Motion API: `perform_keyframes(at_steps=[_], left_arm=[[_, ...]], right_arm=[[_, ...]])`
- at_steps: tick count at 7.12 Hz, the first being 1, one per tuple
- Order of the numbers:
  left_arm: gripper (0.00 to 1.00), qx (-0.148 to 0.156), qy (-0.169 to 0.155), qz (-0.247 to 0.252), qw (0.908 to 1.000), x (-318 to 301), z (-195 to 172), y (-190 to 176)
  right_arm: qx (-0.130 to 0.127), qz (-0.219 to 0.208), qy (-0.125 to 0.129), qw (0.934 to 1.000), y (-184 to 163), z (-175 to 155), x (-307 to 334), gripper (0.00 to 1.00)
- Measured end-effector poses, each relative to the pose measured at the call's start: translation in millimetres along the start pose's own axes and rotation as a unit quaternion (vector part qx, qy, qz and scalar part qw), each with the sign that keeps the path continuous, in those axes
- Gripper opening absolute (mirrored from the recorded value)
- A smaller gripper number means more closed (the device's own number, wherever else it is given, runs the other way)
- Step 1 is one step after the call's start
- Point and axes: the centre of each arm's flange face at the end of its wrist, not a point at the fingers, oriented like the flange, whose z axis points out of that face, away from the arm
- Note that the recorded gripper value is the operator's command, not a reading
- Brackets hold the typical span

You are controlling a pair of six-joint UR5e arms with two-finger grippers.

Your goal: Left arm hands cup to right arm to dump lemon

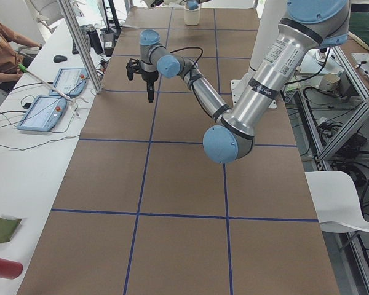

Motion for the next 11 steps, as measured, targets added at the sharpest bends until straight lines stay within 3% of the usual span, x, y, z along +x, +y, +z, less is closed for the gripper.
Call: perform_keyframes(at_steps=[3,8,11], left_arm=[[1.00,0.000,0.031,0.010,0.9995,24.2,4.6,16.4],[1.00,-0.006,0.044,0.000,0.9990,36.6,6.3,26.0],[1.00,-0.044,0.078,-0.009,0.9959,44.5,1.2,35.1]], right_arm=[[-0.001,-0.021,-0.002,0.9998,-50.2,-21.6,-160.3,0.25],[0.064,-0.011,-0.004,0.9979,-66.8,-71.1,-418.9,0.24],[0.096,0.011,-0.003,0.9953,-84.5,-96.4,-500.5,0.26]])
